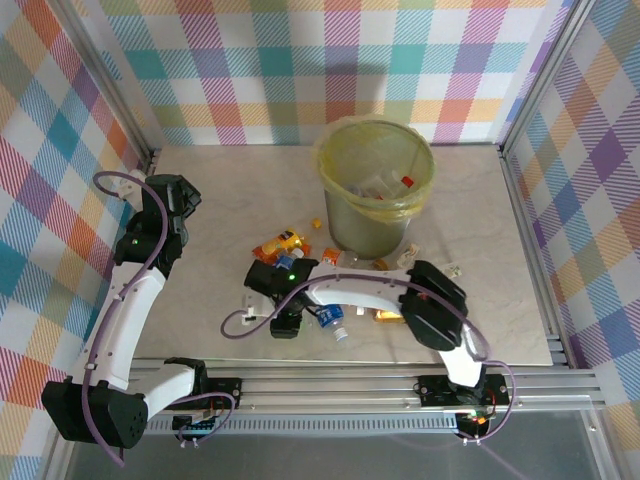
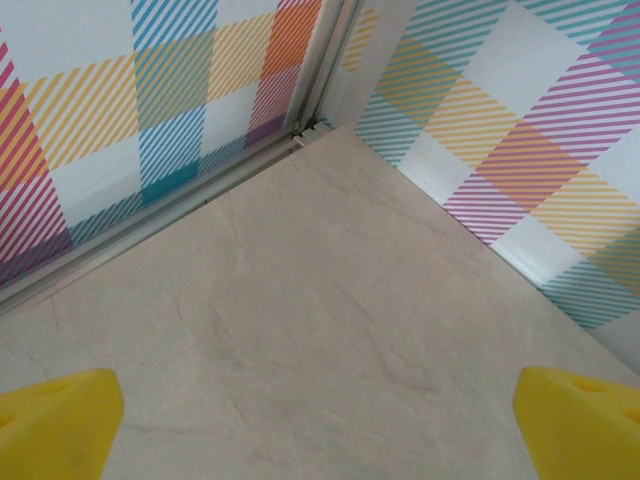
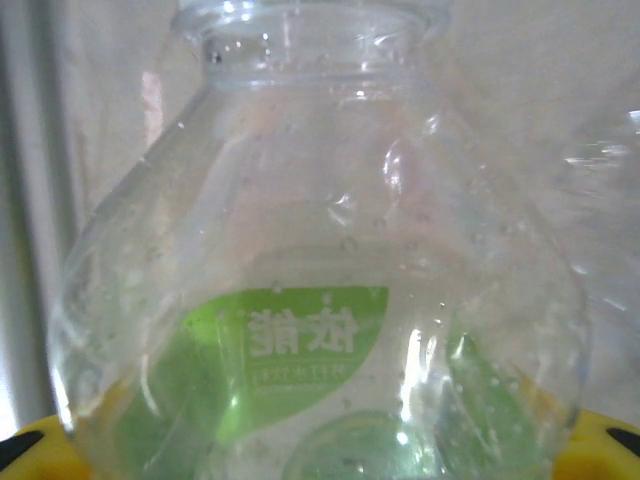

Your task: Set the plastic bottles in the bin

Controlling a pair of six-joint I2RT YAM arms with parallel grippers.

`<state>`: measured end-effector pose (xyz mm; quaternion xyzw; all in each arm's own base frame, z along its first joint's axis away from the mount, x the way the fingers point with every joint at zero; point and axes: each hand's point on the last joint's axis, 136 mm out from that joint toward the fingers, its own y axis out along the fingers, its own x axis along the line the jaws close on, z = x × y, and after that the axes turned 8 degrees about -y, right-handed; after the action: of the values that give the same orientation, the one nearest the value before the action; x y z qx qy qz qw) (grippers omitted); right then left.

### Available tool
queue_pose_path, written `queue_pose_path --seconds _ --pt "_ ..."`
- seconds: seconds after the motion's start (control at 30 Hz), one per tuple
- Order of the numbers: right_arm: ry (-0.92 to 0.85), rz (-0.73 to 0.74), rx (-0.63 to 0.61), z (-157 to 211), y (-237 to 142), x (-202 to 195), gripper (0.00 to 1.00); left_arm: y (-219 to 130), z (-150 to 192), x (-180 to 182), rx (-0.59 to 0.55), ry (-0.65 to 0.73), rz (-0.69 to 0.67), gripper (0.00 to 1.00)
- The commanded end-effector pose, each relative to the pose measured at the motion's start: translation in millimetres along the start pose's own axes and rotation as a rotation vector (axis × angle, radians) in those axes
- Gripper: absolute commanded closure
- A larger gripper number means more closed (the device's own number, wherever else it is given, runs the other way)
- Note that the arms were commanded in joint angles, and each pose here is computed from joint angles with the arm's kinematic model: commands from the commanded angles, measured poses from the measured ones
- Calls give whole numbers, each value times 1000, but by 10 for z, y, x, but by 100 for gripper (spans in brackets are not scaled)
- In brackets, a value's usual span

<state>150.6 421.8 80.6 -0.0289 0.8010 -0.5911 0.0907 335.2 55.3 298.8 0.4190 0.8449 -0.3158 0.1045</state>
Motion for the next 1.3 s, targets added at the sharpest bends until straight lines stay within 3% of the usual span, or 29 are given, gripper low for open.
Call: queue_pose_path --seconds 0.0,0.3,0.47,0.73,0.93,1.27 --pt "77 64 -136 -128 -589 -140 56 -1 -10 69 -2 -12 -15 0" --pt "343 343 -373 33 -1867 -865 57 -15 45 -127 38 -10 92 0" --pt "596 471 -542 343 -2650 -1438 58 -17 147 -392 95 -19 230 0" --pt "818 631 -657 803 -3388 -2172 58 1 359 -777 185 -64 415 0" --pt "916 695 -666 1054 -3470 -2687 58 54 550 -954 249 -58 466 0" --pt "1088 620 -633 1400 -2964 -3242 55 85 664 -1087 280 -43 491 0"
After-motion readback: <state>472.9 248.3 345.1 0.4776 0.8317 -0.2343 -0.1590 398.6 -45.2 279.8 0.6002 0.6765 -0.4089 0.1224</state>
